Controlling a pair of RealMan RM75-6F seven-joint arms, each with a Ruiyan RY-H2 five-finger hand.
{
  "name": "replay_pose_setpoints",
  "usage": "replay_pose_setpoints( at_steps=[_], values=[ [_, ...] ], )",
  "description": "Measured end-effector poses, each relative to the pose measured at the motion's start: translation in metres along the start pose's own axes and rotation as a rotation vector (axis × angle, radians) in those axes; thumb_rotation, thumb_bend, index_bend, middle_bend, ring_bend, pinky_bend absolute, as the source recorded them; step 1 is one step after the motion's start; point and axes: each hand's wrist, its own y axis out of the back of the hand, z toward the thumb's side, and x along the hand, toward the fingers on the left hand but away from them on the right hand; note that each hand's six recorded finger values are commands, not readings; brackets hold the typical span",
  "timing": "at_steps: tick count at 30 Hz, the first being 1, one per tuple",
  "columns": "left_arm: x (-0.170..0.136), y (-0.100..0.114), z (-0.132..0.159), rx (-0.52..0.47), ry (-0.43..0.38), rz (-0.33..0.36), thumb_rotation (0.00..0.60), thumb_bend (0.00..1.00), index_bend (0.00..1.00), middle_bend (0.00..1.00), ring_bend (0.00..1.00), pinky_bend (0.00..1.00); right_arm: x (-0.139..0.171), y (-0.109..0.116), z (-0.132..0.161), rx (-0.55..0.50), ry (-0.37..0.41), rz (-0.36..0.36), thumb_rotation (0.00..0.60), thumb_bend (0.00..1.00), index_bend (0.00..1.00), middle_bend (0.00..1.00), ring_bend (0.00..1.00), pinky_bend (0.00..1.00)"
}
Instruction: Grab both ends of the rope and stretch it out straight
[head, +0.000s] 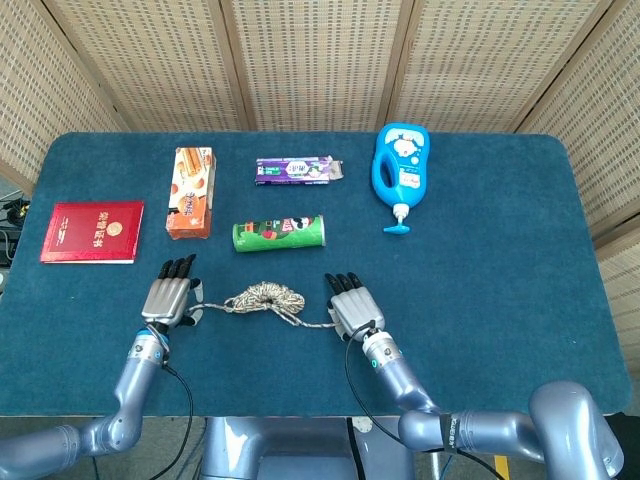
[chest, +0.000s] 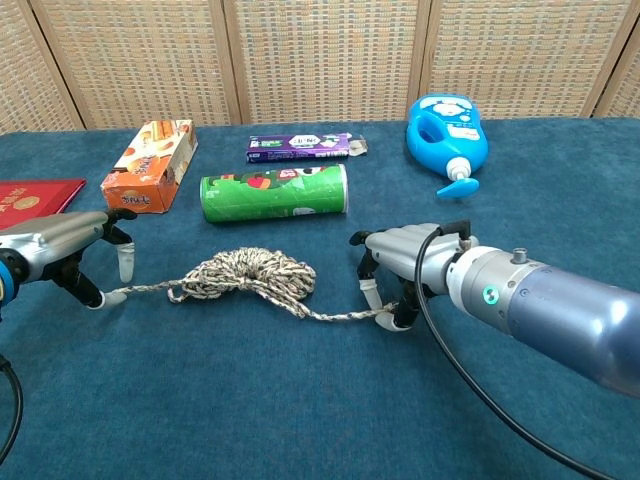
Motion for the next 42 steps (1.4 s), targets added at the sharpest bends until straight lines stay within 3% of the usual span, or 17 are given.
replay_pose_setpoints(
  at_steps=[13,27,33,42],
  values=[
    [0.0035,-0.0029,-0.0007,0.009,0.01,-0.013,0.6,0.41,0.55,0.0,0.0,0.0,0.0,0.0022,0.0018,-0.005,0.004,-0.007,0.6,0.45,0.67,0.0,0.0,0.0],
    [0.004,-0.0044,0.0025,0.015,0.006,-0.019,0.6,0.41,0.56,0.0,0.0,0.0,0.0005,0.0023,0.0023,-0.004,0.004,-0.008,0.6,0.45,0.67,0.0,0.0,0.0],
    [0.0057,-0.0071,0.0012,0.026,0.019,-0.029,0.6,0.41,0.69,0.0,0.0,0.0,0.0004,0.0038,0.0034,-0.008,0.008,-0.012,0.6,0.45,0.67,0.0,0.0,0.0],
    [0.006,-0.0025,0.0007,0.038,0.029,-0.01,0.6,0.43,0.8,0.0,0.0,0.0,0.0012,0.0064,0.003,-0.01,0.009,-0.018,0.6,0.45,0.68,0.0,0.0,0.0]
  ],
)
